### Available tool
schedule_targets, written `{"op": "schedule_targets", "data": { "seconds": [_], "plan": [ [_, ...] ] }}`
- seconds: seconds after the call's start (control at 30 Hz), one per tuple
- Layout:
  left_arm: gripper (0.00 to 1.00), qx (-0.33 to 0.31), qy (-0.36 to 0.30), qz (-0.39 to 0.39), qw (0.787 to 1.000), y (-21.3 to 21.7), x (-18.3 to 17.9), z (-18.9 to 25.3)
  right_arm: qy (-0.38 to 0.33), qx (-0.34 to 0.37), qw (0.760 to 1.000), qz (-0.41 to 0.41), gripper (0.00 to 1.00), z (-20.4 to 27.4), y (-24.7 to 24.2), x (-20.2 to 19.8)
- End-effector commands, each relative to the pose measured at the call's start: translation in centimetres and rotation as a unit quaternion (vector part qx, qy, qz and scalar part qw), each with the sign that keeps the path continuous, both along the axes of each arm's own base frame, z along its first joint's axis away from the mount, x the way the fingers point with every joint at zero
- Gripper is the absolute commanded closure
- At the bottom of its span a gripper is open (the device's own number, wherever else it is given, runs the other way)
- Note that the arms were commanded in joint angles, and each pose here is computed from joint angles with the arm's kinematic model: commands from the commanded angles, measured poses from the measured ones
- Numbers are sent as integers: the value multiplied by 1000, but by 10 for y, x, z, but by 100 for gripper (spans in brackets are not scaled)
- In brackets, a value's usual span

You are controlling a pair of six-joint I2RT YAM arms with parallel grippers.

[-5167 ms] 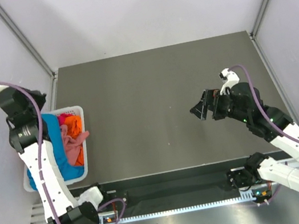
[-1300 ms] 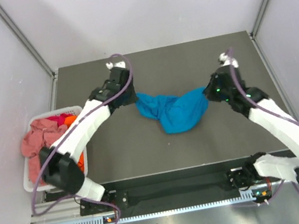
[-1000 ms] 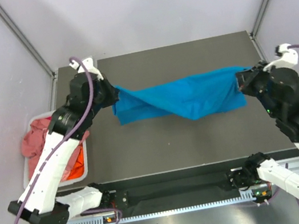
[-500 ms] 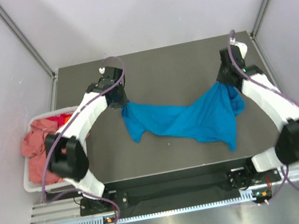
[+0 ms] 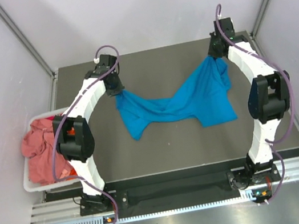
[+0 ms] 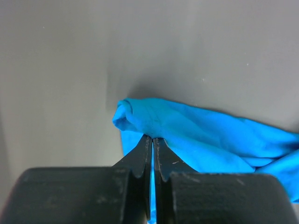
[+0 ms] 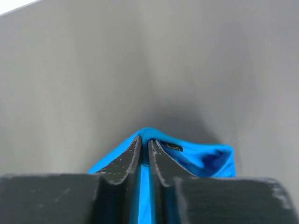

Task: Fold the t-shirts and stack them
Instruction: Flatten the tshirt out

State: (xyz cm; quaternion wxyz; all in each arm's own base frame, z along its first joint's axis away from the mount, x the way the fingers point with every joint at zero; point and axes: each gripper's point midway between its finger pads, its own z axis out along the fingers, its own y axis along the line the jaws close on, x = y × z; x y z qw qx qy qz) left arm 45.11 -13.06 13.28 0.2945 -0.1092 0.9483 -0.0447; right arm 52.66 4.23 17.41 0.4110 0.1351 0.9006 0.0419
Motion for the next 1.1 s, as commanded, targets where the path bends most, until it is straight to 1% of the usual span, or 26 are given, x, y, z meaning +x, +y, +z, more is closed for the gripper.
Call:
{"op": "schedule_targets", "data": {
  "seconds": [0.0, 0.07, 0.1, 0.13, 0.17, 0.23, 0.27, 0.3, 0.33, 0.37, 0.4, 0.43, 0.47, 0.5, 0.53, 0.6, 0.67, 0.83, 0.93, 1.07],
  "plan": [
    [97, 0, -30, 0, 1000, 0, 11, 15, -29, 3, 999, 15, 81, 34, -5, 2],
    [84, 12, -19, -3, 1000, 3, 7, 15, -20, 10, 1000, 5, 62, 37, -6, -8],
    [73, 16, -21, -3, 1000, 5, 4, 20, 0, 21, 1000, -12, 59, 33, -7, -18],
    [68, 24, -16, -2, 1000, 9, -1, 18, 15, 27, 999, -28, 56, 31, -10, -31],
    [64, 37, -19, 1, 999, 15, -4, 20, 28, 42, 997, -60, 56, 28, -11, -41],
    [60, 42, -25, 1, 999, 20, -16, 27, 71, 34, 991, -110, 56, 12, -25, -78],
    [59, 33, -28, -6, 999, 17, -19, 28, 83, 34, 988, -124, 56, 7, -29, -90],
    [58, 21, -43, -16, 999, 13, -24, 40, 96, 45, 983, -148, 56, 1, -35, -104],
    [58, 16, -32, -26, 999, 10, -34, 31, 119, 49, 979, -158, 57, -13, -38, -129],
    [58, -13, -35, -47, 998, -2, -38, 32, 128, 63, 973, -180, 57, -20, -45, -142],
    [58, -29, -43, -59, 997, -6, -44, 38, 138, 74, 971, -179, 58, -27, -41, -154],
    [58, -41, -28, -71, 996, -10, -54, 27, 155, 82, 964, -199, 58, -41, -52, -177],
    [58, -52, -28, -82, 995, -14, -58, 25, 160, 91, 959, -216, 60, -46, -57, -187],
    [58, -85, -33, -107, 990, -27, -65, 31, 162, 98, 957, -220, 60, -50, -57, -194],
    [58, -95, -22, -118, 988, -30, -72, 23, 165, 98, 955, -224, 60, -56, -58, -208],
    [58, -121, -21, -139, 983, -39, -82, 28, 158, 89, 953, -242, 60, -60, -66, -218],
    [58, -129, -20, -146, 981, -41, -88, 26, 160, 90, 949, -257, 60, -63, -73, -231],
    [58, -143, -22, -160, 976, -45, -96, 27, 180, 119, 941, -259, 60, -84, -68, -253],
    [58, -139, -14, -155, 978, -43, -96, 22, 180, 122, 940, -262, 59, -95, -68, -256],
    [58, -144, -9, -148, 978, -44, -96, 21, 185, 142, 937, -261, 59, -104, -62, -251]
  ]
}}
